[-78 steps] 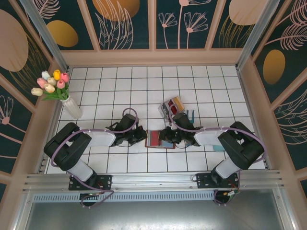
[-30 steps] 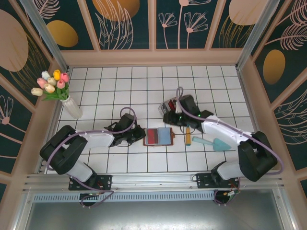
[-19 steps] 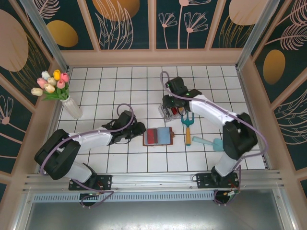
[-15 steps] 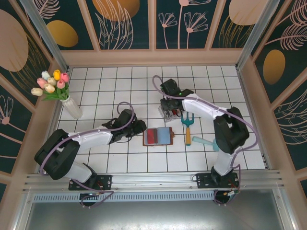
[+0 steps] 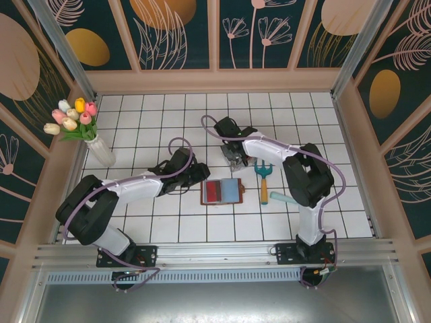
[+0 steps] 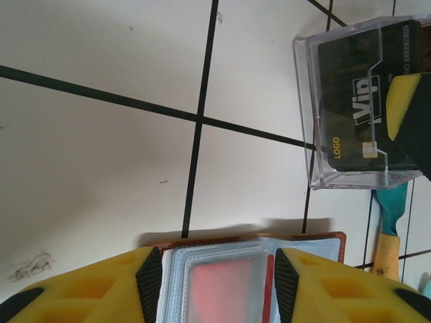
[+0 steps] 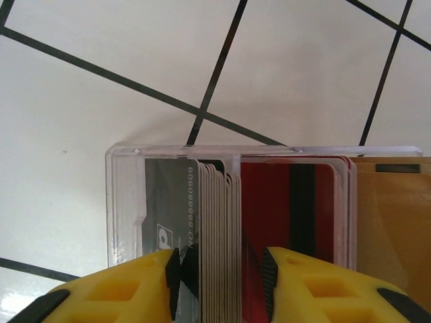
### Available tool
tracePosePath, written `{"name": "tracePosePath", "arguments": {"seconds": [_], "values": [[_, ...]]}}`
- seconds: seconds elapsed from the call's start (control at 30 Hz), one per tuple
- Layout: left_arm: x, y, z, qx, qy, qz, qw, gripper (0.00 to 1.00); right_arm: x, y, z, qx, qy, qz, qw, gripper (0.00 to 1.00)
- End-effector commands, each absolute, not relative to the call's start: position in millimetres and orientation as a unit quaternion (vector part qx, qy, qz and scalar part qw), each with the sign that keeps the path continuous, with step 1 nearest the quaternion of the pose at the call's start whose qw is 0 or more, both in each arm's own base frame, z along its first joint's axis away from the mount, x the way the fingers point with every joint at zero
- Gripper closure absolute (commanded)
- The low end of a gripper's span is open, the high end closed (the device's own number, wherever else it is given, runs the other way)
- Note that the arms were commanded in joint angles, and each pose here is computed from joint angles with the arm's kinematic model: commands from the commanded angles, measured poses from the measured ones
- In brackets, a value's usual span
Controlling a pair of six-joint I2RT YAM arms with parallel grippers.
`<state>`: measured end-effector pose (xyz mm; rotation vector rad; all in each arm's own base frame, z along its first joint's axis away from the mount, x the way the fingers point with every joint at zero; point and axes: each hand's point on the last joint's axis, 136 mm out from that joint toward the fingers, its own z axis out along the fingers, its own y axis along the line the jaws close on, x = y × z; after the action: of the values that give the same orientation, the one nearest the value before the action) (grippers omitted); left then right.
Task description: Put the credit cards into the card holder
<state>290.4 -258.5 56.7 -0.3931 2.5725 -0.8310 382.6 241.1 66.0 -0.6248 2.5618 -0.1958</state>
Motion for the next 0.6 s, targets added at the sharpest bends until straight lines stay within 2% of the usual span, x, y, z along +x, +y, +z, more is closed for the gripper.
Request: {"name": "tracePosePath", "arguments": {"seconds": [0.0, 0.37, 0.57], "values": [[297, -265, 65, -0.143, 0.915, -0.311, 0.214, 0.5, 385, 236, 61, -0.244, 0.933, -0.11, 0.241, 0.6], [297, -265, 64, -0.144, 0.915, -0.312, 0.212, 0.5, 395, 229, 96, -0.231, 0.916, -0.148, 0.293, 0.61], [295, -265, 61, -0.144, 0.916, -0.311, 0.207, 0.5, 392, 228, 95, -0.23, 0.918, -0.145, 0.29, 0.68]]}}
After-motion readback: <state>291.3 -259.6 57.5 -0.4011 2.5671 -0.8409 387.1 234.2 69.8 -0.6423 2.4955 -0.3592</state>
